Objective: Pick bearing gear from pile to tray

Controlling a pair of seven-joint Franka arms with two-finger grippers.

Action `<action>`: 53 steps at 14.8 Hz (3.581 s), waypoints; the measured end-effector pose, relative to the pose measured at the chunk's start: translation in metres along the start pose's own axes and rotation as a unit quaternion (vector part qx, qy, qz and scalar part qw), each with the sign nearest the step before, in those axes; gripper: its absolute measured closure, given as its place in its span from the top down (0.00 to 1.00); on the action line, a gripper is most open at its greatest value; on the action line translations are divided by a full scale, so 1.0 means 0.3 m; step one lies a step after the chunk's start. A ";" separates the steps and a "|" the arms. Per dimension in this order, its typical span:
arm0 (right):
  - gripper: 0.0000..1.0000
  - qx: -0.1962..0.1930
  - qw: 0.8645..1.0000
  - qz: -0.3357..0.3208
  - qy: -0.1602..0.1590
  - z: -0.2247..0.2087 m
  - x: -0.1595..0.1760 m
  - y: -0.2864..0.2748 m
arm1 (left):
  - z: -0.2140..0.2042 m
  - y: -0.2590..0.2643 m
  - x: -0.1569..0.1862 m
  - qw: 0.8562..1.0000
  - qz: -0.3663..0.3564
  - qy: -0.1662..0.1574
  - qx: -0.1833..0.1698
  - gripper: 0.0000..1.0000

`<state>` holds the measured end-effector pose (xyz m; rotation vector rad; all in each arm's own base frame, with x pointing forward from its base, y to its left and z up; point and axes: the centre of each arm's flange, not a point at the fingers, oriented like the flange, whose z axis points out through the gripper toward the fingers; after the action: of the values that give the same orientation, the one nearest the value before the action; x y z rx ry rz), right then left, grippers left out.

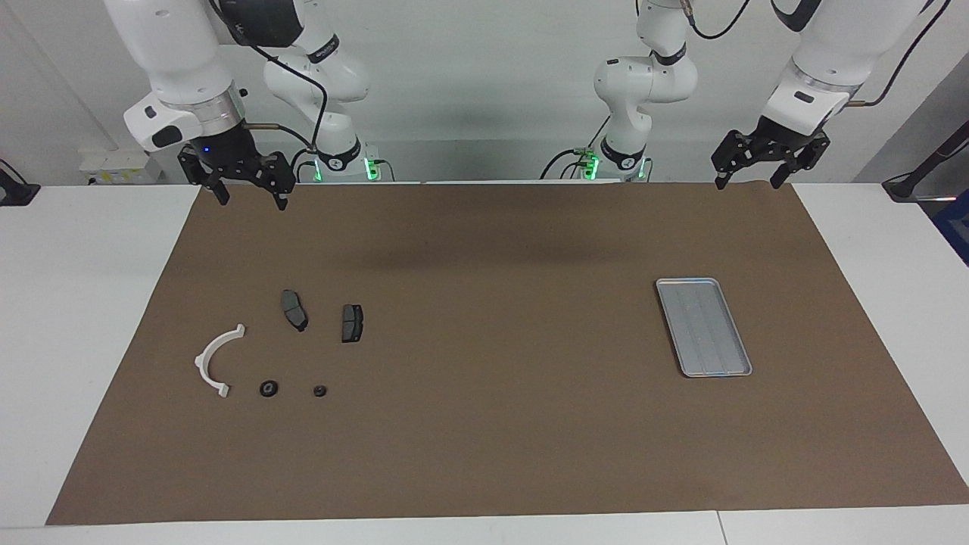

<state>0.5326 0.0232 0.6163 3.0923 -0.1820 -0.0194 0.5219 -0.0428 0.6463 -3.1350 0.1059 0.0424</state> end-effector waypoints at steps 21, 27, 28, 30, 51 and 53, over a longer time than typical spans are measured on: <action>1.00 0.005 1.000 -0.002 0.011 -0.034 -0.016 -0.009 | 0.000 0.000 0.000 1.000 0.000 0.000 0.000 1.00; 1.00 0.005 1.000 0.000 0.011 -0.033 -0.015 -0.002 | 0.000 0.000 0.000 1.000 0.000 0.000 0.000 1.00; 1.00 0.005 1.000 0.001 0.011 -0.033 -0.015 0.000 | 0.000 0.000 0.000 1.000 0.000 0.000 0.000 1.00; 1.00 0.005 1.000 0.001 0.011 -0.033 -0.014 0.000 | 0.000 0.000 0.000 1.000 0.000 0.000 0.000 1.00; 1.00 0.009 0.999 0.016 0.033 -0.029 0.012 0.046 | 0.000 0.000 0.000 1.000 0.000 0.000 0.000 1.00; 1.00 0.010 0.999 0.015 0.034 -0.029 0.012 0.043 | 0.000 0.000 0.000 1.000 0.000 0.000 0.000 1.00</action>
<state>0.5348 0.0105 0.6257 3.1033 -0.2272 0.0882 0.5219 -0.0428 0.6463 -3.1350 0.1059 0.0424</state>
